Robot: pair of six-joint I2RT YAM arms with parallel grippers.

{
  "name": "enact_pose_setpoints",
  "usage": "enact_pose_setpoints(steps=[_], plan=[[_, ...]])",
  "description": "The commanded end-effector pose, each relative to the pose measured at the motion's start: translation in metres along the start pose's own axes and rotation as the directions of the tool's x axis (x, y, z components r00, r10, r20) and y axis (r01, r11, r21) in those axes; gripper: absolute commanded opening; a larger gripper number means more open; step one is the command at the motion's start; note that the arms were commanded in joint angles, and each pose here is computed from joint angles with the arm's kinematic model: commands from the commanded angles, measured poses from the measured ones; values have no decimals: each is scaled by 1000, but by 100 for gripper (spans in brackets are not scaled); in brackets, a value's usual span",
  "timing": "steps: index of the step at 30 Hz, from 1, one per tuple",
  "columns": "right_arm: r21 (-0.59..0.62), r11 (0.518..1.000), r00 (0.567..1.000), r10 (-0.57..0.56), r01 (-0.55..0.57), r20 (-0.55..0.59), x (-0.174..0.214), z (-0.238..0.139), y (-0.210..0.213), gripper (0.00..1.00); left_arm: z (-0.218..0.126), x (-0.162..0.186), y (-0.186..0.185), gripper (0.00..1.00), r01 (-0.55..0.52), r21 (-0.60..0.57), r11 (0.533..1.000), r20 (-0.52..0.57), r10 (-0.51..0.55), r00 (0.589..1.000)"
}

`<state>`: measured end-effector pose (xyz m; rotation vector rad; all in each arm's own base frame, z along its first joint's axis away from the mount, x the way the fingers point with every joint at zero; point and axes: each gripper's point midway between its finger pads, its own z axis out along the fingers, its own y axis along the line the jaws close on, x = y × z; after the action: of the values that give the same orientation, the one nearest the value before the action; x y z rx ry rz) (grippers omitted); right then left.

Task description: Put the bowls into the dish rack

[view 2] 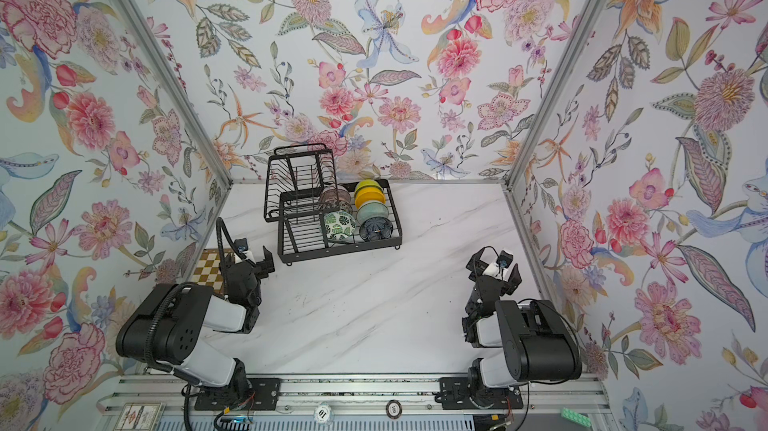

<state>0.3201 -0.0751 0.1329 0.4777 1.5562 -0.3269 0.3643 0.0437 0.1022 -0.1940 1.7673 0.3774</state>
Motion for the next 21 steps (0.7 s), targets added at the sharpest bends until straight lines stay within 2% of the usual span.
enact_pose_setpoints(steps=[1, 5, 7, 9, 10, 14, 15, 17, 21], plan=[[-23, 999, 998, 26, -25, 55, -9, -7, -1, 98, 2, -13, -1, 99, 34, 6, 999, 46, -34, 998], [-45, 999, 998, 25, -23, 53, -9, -7, 2, 99, 2, -13, -1, 99, 34, 6, 999, 46, -34, 998], [-166, 986, 999, -14, 19, 30, -2, -5, 22, 99, 2, -13, -1, 99, 33, 6, 999, 44, -34, 998], [-316, 943, 994, -106, 104, 13, 11, 2, 54, 99, 2, -13, -1, 99, 34, 7, 999, 45, -35, 998], [-301, 943, 989, -148, 141, -1, 15, 4, 61, 99, 2, -13, -1, 99, 35, 6, 999, 45, -35, 998], [-266, 957, 988, -138, 116, -67, 19, 19, 56, 99, 2, -13, -1, 99, 35, 8, 999, 44, -35, 998], [-233, 968, 986, -127, 99, -111, 22, 32, 53, 99, 2, -13, -1, 99, 34, 7, 999, 44, -35, 998], [-255, 967, 978, -81, 30, -193, 28, 42, 45, 99, 2, -12, -1, 99, 35, 5, 999, 44, -35, 998], [-250, 968, 980, -79, 31, -184, 27, 43, 45, 99, 2, -12, -1, 99, 35, 7, 999, 43, -35, 998]])
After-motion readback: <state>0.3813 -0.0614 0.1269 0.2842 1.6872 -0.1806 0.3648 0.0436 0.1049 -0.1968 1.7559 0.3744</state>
